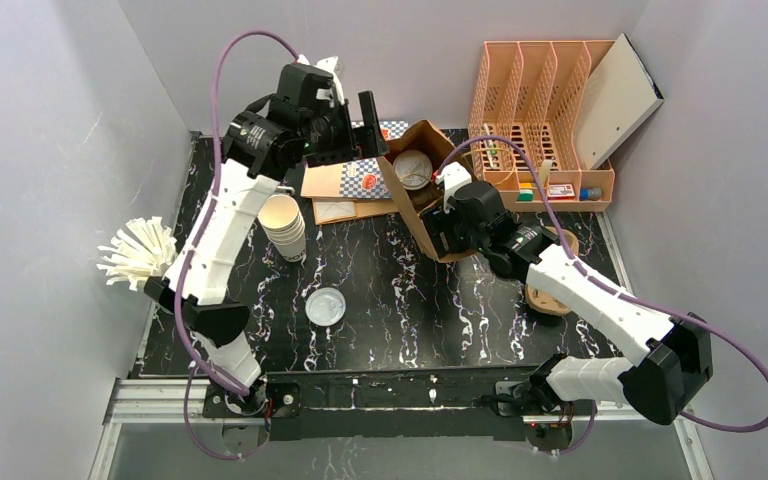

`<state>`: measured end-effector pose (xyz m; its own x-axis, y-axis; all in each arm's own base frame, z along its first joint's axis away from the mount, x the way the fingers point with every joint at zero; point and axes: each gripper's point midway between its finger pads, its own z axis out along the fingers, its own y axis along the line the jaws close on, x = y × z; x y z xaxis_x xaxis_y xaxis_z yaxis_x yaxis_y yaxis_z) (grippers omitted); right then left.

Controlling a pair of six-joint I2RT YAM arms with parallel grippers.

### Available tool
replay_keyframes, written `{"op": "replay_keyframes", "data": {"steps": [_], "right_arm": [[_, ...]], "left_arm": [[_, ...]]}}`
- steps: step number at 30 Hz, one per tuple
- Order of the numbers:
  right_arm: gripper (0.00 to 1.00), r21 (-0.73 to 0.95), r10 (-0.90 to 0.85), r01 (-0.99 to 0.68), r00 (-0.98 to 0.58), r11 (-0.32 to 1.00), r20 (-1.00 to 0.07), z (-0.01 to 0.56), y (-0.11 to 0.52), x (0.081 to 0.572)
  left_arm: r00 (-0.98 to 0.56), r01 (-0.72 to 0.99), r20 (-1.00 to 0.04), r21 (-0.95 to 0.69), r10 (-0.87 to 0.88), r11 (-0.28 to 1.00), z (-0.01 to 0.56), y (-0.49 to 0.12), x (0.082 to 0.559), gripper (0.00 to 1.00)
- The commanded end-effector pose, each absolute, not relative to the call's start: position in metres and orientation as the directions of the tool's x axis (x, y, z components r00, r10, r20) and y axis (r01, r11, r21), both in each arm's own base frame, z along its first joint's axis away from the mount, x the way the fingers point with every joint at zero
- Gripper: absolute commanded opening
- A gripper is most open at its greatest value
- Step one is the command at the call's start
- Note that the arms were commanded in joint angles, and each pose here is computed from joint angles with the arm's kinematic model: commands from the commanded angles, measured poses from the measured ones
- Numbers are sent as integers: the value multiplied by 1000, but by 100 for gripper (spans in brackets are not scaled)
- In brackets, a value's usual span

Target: Pack the takeout coffee

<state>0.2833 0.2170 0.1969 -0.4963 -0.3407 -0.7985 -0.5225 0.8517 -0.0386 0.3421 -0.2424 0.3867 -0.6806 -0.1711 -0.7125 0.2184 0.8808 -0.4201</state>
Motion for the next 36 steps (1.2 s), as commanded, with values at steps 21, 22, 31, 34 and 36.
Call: {"op": "replay_keyframes", "data": {"steps": [21, 22, 31, 34, 36], "right_arm": [[54, -18, -330, -528, -504, 849, -798, 202, 219, 281], [54, -18, -329, -525, -507, 851, -797, 201, 217, 281], [54, -29, -330, -502, -524, 865, -786, 195, 206, 277], [54, -33, -327, -489, -531, 872, -782, 194, 203, 277], [54, -37, -325, -481, -530, 876, -783, 194, 202, 279]], "left_arm": [[-819, 231, -565, -478, -96, 847, 324, -279, 329, 63], [-823, 233, -562, -467, -83, 853, 321, -277, 328, 57], [-797, 284, -604, -388, -10, 877, 317, -264, 327, 17], [-768, 324, -641, -411, -17, 852, 325, -268, 327, 11], [-750, 372, -661, -440, -14, 817, 332, -275, 323, 8]]}}
